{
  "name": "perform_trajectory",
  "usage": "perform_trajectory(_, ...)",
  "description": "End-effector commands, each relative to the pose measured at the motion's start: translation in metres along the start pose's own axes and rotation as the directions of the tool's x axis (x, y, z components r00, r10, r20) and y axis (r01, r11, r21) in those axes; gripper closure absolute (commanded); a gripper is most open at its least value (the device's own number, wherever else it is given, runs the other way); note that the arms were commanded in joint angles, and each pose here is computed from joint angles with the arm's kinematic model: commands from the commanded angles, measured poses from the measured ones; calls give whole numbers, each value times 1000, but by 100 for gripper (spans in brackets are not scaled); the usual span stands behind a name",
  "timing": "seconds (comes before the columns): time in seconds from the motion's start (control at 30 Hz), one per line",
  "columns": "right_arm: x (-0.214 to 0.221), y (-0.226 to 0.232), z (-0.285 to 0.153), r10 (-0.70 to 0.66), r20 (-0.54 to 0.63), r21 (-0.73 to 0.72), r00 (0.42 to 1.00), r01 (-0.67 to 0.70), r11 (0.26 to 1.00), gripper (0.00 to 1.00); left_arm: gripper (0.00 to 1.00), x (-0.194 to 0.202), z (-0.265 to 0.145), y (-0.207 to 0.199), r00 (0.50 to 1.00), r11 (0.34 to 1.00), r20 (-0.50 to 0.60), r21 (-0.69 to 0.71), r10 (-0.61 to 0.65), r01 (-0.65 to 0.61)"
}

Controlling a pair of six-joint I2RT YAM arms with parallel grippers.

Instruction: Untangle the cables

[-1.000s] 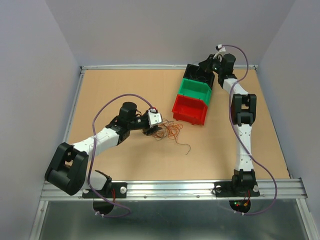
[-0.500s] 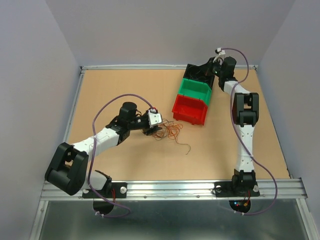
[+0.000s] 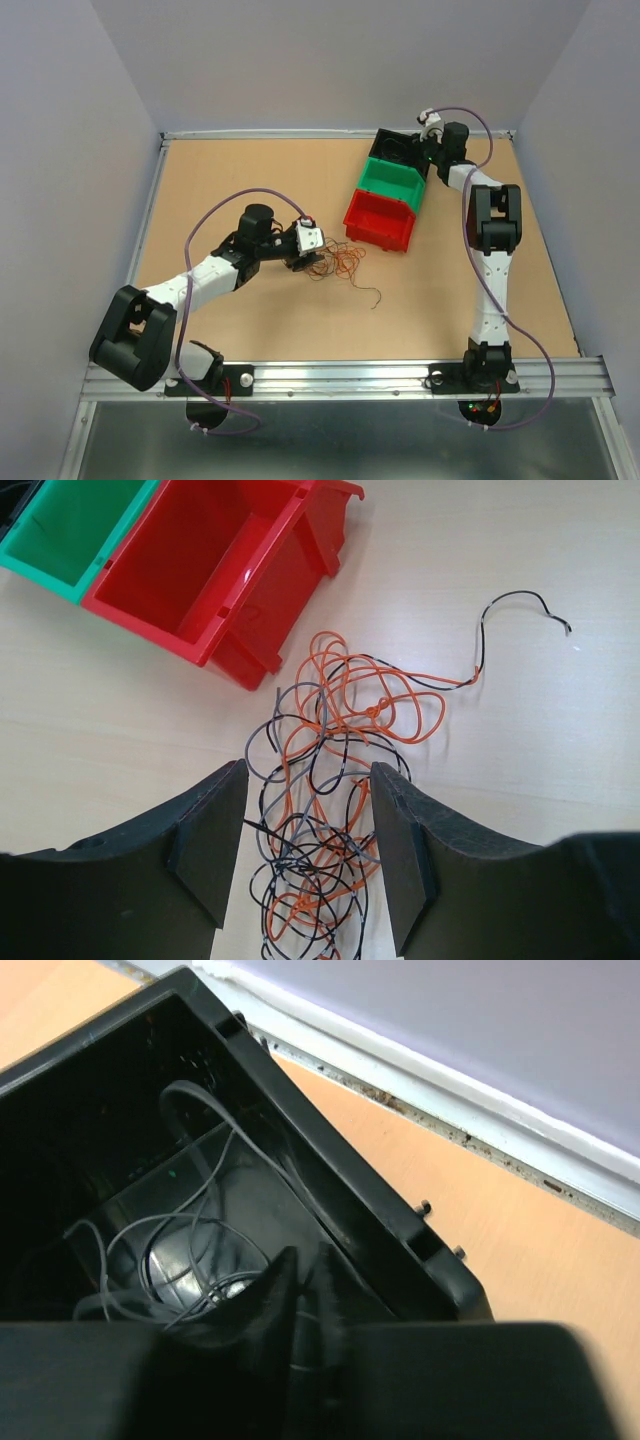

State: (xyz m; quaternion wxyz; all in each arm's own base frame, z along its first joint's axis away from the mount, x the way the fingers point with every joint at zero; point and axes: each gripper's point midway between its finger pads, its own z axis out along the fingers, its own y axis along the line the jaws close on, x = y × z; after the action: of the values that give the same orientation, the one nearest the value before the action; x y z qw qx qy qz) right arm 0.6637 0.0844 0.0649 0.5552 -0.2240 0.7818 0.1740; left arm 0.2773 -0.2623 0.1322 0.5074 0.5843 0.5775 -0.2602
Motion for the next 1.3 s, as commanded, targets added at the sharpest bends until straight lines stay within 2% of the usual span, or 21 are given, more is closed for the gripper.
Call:
perform_trajectory(0.0,-19,-8,-4,-39,11,26,999,39,999,66,36,-29,-5,10,995,997,67,-21,76,-74)
perform_trajectory(0.13,-67,4,-16,-13,100,-17,995,15,1000,64,35,-21,-1,12,997,998,43,-25,64,-63)
perform_trajectory(0.2,-94,10,-23,-17,175,-33,984,23,999,59,35,-21,-1,13,997,997,41,-25,68,-67)
perform_trajectory(0.23,-90,18,-28,44,183,-62,982,-34,998,55,34,-20,-1,12,997,997,40,-25,70,-69)
perform_trajectory(0.27,-113,23,-39,37,237,-62,971,-23,998,51,34,-21,-2,13,996,997,40,-33,74,-72)
perform_trajectory(0.3,-133,26,-46,6,315,-55,949,12,998,41,34,-21,-2,14,997,997,41,-38,72,-71)
perform_trajectory(0.33,-138,31,-52,56,337,-72,940,-34,997,38,34,-20,-2,14,996,996,40,-41,75,-73)
perform_trajectory(0.37,-148,35,-60,51,368,-74,928,-26,997,34,34,-20,-3,15,997,996,37,-47,74,-72)
perform_trajectory(0.43,-155,43,-67,68,374,-102,925,-32,994,31,33,-20,-3,15,996,996,37,-51,76,-74)
perform_trajectory(0.53,-172,52,-80,70,405,-124,912,-21,992,20,24,-19,-3,16,996,996,35,-57,78,-76)
perform_trajectory(0.6,-176,55,-85,72,416,-130,906,-19,991,15,24,-19,-3,17,996,995,34,-62,80,-78)
perform_trajectory(0.73,-177,61,-89,95,417,-148,904,-36,988,16,24,-17,-3,21,998,994,21,-84,67,-65)
perform_trajectory(0.8,-180,65,-92,108,426,-163,898,-41,986,25,24,-17,-2,24,998,993,15,-96,64,-63)
perform_trajectory(0.9,-191,74,-101,148,441,-207,885,-60,976,27,24,-10,1,31,999,991,-13,-122,47,-48)
perform_trajectory(1.03,-218,130,-100,185,436,-325,881,-37,945,24,24,2,5,47,998,983,-70,-184,9,-22)
perform_trajectory(1.13,-227,163,-98,179,398,-339,900,-37,940,19,24,9,9,54,995,979,-100,-202,-22,1)
perform_trajectory(1.27,-219,194,-95,140,326,-304,935,-37,952,18,24,8,10,50,995,982,-101,-188,-16,-3)
